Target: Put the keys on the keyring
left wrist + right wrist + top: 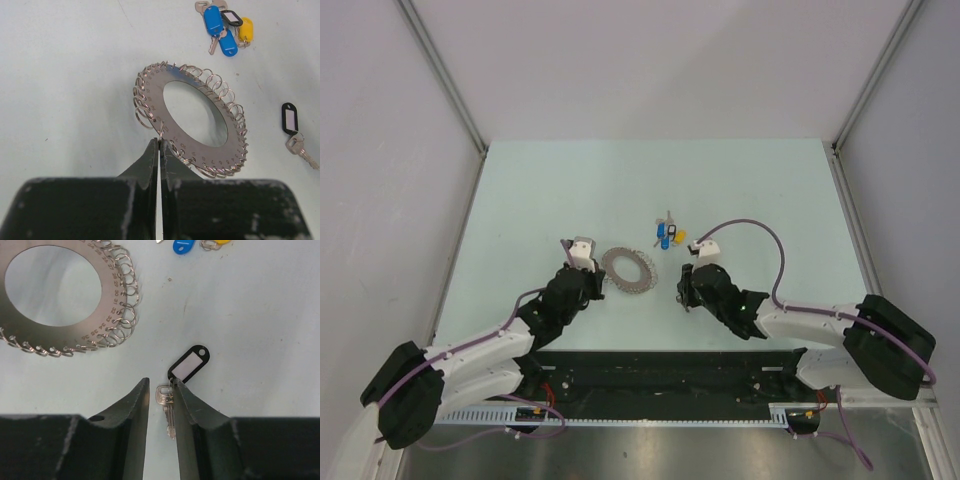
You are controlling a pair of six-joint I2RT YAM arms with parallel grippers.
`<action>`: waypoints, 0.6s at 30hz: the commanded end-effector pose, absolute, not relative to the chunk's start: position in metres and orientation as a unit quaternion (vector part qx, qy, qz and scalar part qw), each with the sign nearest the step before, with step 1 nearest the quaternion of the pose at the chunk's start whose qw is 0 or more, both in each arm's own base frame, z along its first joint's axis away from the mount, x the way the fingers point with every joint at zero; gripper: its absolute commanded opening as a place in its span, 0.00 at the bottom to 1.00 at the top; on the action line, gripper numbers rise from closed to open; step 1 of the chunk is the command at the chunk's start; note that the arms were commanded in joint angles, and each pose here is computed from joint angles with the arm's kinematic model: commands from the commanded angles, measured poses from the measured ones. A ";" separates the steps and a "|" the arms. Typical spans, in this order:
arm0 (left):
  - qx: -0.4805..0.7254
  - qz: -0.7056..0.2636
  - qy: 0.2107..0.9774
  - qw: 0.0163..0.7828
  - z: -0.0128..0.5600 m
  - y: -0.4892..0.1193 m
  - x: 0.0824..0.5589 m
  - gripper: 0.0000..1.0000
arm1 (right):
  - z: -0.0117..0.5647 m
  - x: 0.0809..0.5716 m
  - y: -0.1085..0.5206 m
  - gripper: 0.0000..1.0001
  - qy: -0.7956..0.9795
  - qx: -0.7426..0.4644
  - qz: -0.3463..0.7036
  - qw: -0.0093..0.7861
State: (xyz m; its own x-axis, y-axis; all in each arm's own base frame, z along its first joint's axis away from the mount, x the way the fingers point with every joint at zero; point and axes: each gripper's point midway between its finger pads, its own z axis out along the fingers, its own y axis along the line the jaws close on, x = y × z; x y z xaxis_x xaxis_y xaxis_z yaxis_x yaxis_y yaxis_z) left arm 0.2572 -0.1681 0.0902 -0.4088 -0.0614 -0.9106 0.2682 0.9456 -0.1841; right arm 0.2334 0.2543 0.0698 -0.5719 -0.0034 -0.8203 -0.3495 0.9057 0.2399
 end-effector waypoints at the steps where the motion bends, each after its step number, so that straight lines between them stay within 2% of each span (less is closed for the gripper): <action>1: 0.054 -0.163 0.810 0.560 0.103 -0.173 0.264 0.01 | 0.067 0.242 0.262 0.28 0.862 -0.059 0.199 0.462; 18: 0.056 -0.161 0.810 0.562 0.106 -0.172 0.265 0.00 | 0.033 0.236 0.262 0.17 0.880 -0.068 0.171 0.438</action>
